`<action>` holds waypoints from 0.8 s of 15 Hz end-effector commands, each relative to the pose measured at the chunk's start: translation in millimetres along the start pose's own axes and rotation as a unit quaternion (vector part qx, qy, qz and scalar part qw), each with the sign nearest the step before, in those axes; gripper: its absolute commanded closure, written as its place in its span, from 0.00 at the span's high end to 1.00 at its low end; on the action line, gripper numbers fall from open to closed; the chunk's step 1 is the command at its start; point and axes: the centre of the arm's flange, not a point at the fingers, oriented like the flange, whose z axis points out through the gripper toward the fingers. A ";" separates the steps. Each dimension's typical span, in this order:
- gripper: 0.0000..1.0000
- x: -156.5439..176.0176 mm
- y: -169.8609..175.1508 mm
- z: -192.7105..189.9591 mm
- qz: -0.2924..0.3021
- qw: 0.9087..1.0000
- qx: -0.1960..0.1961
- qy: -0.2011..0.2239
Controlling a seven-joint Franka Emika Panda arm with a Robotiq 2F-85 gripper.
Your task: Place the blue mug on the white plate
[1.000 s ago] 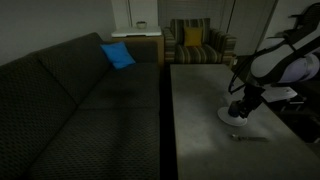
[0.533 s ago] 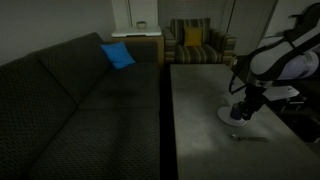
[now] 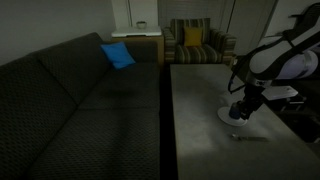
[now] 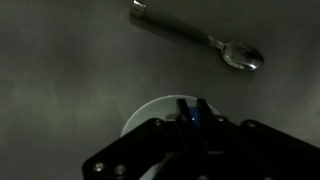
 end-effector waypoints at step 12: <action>0.03 44.1 14.2 62.1 0.042 0.998 0.027 0.038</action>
